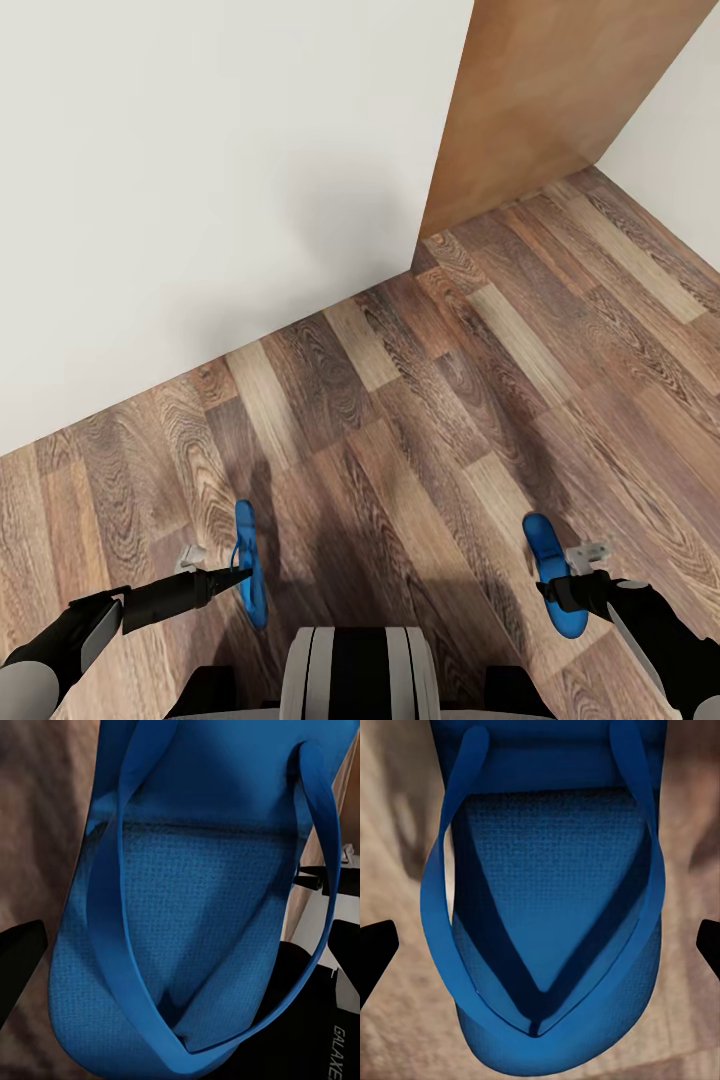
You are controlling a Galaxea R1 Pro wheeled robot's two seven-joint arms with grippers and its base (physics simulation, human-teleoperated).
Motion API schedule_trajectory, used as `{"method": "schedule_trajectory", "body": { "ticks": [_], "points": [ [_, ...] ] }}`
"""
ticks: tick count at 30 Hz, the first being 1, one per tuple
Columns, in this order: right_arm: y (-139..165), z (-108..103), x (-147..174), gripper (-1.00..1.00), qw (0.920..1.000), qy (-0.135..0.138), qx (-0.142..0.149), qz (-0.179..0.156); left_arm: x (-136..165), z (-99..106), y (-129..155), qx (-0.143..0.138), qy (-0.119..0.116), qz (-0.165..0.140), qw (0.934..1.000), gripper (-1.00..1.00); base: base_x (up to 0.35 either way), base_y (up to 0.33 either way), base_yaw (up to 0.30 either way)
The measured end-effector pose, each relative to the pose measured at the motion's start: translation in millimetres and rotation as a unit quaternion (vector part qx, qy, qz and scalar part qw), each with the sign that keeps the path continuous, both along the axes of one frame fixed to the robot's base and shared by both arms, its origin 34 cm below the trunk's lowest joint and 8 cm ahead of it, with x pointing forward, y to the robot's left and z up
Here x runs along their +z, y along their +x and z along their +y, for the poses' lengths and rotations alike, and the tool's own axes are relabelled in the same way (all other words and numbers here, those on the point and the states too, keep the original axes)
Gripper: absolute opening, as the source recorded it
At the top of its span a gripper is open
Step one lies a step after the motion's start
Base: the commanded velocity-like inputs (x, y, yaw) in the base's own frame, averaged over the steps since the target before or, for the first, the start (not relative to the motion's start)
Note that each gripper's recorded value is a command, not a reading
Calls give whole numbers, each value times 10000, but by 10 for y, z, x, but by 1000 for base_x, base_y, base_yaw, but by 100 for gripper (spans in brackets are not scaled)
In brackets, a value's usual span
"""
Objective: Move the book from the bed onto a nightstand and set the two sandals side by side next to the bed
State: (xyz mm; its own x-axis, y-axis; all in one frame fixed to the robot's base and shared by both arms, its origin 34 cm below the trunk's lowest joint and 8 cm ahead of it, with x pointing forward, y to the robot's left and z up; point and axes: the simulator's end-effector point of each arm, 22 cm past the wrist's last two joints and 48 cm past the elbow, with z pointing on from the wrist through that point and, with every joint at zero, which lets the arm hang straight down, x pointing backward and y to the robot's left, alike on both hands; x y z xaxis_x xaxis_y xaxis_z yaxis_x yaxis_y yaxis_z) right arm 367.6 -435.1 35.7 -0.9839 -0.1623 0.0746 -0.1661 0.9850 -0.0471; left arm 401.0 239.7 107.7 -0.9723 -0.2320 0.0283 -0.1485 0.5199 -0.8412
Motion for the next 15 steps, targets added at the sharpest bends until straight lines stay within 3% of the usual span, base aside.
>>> {"method": "schedule_trajectory", "body": {
  "ticks": [5, 6, 15],
  "points": [
    [0, 0, 0, 100, 10000, 0, 0, 0, 0, 0, 0, 0, 0, -1, 10000, -100, 0, 0, 0],
    [0, -1, 0, -100, 10000, -2, 0, 0, 0, -1, 1, 0, 0, -2, 10000, -100, 0, 0, 0],
    [9, -13, 2, -100, 10000, -28, 26, -10, 0, -1, 0, 1, -2, 1, 10000, -100, 0, 0, 0]
  ]
}}
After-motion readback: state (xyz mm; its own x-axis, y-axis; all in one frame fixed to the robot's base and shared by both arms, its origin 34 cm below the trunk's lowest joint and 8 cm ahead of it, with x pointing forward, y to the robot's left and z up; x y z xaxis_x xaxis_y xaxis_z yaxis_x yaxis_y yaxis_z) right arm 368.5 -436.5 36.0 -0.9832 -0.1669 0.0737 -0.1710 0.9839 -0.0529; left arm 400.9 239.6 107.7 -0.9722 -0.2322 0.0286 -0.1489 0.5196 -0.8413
